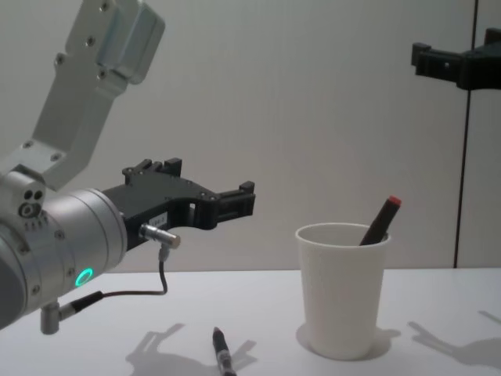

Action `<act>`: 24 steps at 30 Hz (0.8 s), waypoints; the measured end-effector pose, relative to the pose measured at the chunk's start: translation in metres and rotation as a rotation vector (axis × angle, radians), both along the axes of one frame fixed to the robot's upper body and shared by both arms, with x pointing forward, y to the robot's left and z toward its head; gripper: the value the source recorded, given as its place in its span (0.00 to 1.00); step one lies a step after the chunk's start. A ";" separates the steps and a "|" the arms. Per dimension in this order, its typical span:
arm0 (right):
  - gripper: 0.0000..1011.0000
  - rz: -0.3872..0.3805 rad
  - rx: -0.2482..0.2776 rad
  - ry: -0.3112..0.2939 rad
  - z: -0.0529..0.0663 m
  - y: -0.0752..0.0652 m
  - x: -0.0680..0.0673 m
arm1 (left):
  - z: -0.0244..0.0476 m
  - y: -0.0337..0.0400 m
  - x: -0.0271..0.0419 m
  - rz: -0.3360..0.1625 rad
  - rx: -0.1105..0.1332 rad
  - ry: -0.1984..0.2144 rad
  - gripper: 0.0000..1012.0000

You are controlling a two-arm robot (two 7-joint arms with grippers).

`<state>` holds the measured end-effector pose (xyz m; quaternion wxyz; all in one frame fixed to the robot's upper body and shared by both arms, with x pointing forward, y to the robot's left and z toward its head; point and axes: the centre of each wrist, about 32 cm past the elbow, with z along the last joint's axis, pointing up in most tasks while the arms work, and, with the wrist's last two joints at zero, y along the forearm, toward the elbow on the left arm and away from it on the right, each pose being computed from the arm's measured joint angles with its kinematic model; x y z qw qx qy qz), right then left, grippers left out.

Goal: Place the pen into the pen holder.

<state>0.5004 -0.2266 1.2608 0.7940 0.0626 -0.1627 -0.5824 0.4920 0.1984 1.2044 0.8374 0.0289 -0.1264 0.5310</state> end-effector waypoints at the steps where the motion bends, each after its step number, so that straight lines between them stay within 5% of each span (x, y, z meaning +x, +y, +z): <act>1: 0.99 0.000 0.000 0.000 0.000 0.000 0.000 | 0.0000 0.0000 0.0000 0.000 0.000 0.000 0.99; 14: 0.99 0.001 0.000 0.005 -0.002 0.000 -0.001 | 0.0000 0.0000 0.0000 0.000 0.000 0.000 0.99; 24: 0.99 0.015 0.022 0.098 -0.029 -0.004 -0.019 | 0.0000 0.0000 0.0000 0.000 0.000 0.000 0.99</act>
